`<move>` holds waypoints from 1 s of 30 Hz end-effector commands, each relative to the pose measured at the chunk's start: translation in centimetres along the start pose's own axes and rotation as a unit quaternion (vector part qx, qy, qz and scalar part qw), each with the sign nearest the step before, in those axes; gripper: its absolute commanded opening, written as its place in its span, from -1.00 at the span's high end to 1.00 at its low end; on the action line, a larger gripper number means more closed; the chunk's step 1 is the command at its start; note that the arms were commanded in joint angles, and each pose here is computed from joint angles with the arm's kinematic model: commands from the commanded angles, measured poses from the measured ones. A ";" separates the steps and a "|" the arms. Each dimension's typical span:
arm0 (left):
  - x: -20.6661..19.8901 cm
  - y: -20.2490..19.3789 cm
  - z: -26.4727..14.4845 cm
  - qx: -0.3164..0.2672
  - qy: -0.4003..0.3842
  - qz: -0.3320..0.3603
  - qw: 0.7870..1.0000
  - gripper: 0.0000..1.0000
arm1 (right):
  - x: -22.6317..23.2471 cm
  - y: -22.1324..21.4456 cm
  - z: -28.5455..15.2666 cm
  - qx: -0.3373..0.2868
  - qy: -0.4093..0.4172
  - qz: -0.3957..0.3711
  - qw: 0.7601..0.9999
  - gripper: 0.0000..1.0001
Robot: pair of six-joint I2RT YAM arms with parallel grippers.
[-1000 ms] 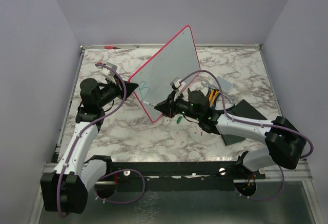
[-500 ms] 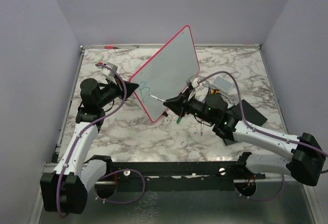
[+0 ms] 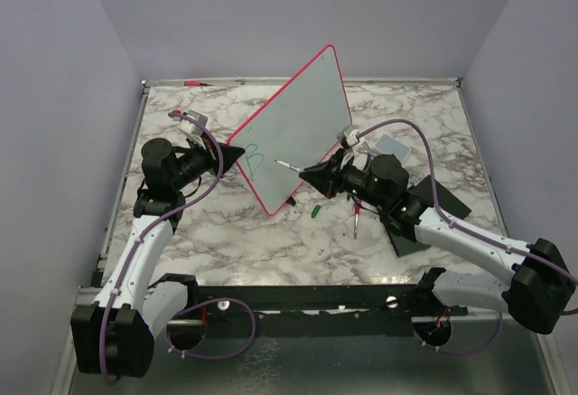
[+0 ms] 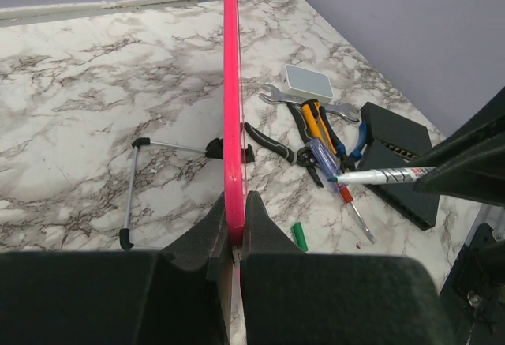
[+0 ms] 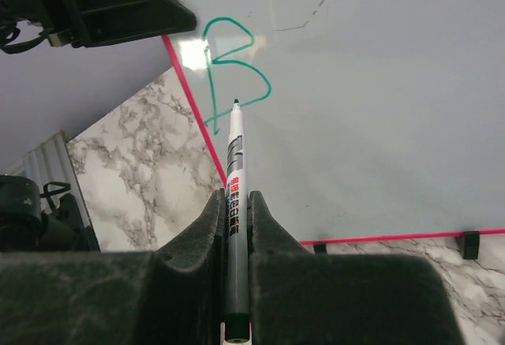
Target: Write a sentence on the whiteboard
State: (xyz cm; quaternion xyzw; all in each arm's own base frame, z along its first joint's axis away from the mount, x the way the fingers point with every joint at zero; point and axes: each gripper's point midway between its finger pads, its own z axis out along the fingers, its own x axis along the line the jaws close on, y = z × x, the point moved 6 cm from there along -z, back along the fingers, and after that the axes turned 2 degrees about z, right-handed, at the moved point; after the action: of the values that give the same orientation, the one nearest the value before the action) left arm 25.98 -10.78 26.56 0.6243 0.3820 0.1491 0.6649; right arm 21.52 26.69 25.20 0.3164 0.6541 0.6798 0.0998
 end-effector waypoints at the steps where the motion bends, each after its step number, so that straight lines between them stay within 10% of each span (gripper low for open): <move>1: 0.3 -4.6 -0.5 0.086 0.001 -0.039 0.996 1.00 | -1.3 0.4 0.1 0.003 0.028 0.003 1.000 0.99; 30: 0.6 -5.0 -0.2 0.097 0.000 -0.045 0.994 1.00 | -4.0 -0.5 3.2 0.034 0.091 0.004 0.995 0.99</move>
State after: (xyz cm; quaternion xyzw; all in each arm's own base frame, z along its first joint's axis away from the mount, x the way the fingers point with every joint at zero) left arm 26.17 -10.77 26.38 0.6250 0.3853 0.1476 0.6627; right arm 25.76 26.47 21.54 0.2929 0.6904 0.6610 0.0238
